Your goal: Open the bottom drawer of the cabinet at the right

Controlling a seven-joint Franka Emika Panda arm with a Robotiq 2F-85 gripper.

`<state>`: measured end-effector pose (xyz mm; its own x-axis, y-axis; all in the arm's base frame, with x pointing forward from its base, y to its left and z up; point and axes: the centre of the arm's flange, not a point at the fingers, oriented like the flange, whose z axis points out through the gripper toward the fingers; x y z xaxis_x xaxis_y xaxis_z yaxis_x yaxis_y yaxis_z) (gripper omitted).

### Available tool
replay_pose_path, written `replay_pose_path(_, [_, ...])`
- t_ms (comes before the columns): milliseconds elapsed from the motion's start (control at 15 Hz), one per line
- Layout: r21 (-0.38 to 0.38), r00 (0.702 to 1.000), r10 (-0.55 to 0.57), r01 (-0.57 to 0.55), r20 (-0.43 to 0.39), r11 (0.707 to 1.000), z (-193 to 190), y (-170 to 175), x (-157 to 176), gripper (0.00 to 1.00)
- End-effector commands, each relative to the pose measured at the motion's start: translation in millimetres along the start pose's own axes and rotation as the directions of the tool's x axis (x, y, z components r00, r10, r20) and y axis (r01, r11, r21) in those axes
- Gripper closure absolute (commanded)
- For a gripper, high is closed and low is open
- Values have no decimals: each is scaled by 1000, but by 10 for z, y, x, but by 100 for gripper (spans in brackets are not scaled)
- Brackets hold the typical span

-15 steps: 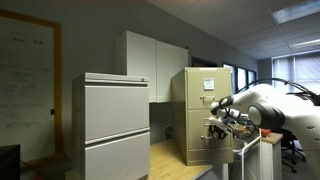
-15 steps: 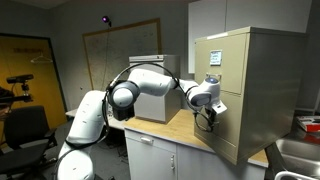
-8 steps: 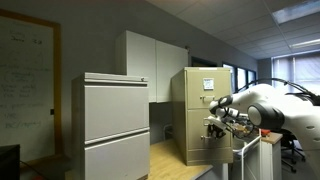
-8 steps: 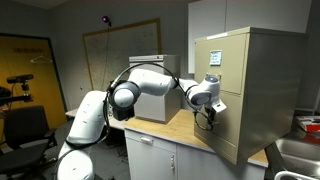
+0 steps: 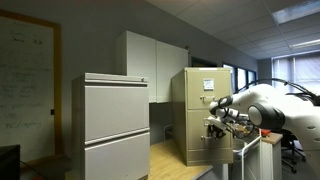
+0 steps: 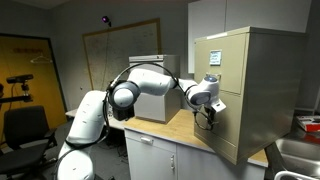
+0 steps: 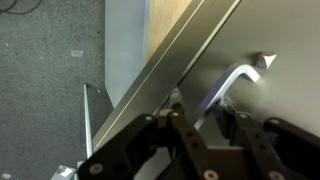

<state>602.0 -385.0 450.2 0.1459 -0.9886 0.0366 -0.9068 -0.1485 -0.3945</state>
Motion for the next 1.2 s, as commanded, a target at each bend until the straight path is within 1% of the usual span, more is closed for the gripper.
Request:
replay_pose_path(0, [-74, 993, -15, 24, 120, 997, 460, 131, -549, 88])
replay_pose_path(67, [-65, 993, -13, 20, 117, 998, 459, 248, -569, 88])
replay_pose_path(200, [-35, 993, -6, 11, 118, 999, 441, 378, -593, 88])
replay_pose_path(600, [94, 992, 34, -45, 118, 995, 405, 635, -684, 88])
replay_pose_path(933, [223, 987, 77, -107, 139, 969, 357, 875, -703, 88])
replay_pose_path(1133, [278, 981, 107, -149, 160, 949, 382, 996, -704, 88])
